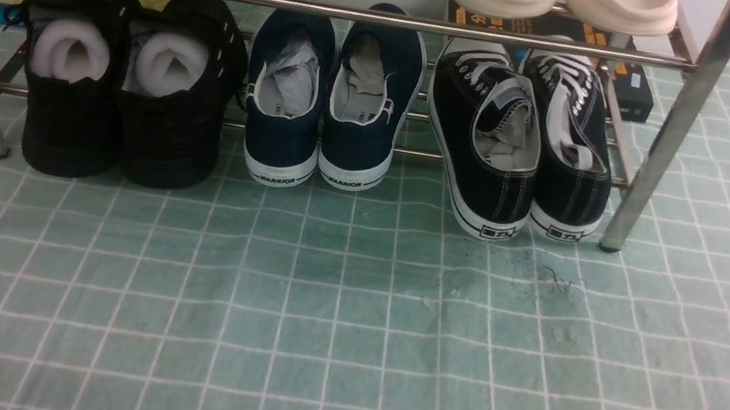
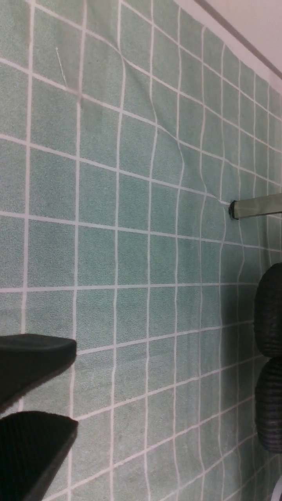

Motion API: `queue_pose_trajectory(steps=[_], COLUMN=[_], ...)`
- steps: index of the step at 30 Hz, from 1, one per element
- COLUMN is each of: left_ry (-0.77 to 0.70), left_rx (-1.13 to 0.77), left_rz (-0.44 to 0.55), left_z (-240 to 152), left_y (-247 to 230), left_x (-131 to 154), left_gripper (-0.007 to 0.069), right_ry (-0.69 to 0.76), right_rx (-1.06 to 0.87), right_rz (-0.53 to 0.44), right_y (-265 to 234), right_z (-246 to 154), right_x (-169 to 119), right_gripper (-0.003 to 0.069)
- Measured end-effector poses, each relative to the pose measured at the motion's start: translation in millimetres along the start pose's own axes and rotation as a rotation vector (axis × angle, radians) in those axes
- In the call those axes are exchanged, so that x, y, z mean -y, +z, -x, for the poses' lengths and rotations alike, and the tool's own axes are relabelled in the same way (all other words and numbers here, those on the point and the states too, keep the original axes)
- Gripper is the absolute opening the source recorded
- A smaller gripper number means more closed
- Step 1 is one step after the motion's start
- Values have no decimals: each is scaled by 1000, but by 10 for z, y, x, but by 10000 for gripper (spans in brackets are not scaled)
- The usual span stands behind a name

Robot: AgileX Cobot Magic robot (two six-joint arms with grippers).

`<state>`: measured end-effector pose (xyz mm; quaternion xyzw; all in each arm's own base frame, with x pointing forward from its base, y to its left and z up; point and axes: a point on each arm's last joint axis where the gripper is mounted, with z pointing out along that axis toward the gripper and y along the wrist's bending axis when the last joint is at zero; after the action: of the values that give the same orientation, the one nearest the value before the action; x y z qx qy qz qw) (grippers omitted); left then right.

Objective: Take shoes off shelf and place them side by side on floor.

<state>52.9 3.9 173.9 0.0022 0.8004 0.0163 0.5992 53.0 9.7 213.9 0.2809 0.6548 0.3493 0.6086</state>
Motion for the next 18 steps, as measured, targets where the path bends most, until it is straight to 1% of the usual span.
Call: queue_pose_trajectory(steps=[1,2,4,5,6,7,9,11,12,14,15,16,17,18], left_ry=[0,0,0,0,0,0,0,0,0,0,0,0,0,0], left_rx=[0,0,0,0,0,0,0,0,0,0,0,0,0,0], left_rz=[0,0,0,0,0,0,0,0,0,0,0,0,0,0], left_z=[0,0,0,0,0,0,0,0,0,0,0,0,0,0], left_y=[0,0,0,0,0,0,0,0,0,0,0,0,0,0], left_x=[0,0,0,0,0,0,0,0,0,0,0,0,0,0], left_gripper=[239,239,239,239,239,239,239,239,239,239,239,239,239,239], right_ry=[-24,-222,-357,-483,-547,-591,-628,-629,-619,-594,-597,-588,-595,-612], right_rx=[9,43,31,-6,-77,-148,-319,-434,-572,-763,-769,-885,-1005,-1080], right_rz=[8,28,17,5,-23,-45,-97,-133,-179,-245,-243,-253,-231,-179], right_y=[-6,-24,-11,15,72,130,278,383,515,738,734,865,976,1047], right_z=[28,149,210,300,329,357,386,388,378,356,362,338,292,261], right_x=[-34,-183,-268,-406,-467,-526,-611,-639,-647,-632,-644,-643,-645,-685], right_gripper=[156,110,69,23,-3,-8,-8,-6,-4,-1,-1,0,1,1])
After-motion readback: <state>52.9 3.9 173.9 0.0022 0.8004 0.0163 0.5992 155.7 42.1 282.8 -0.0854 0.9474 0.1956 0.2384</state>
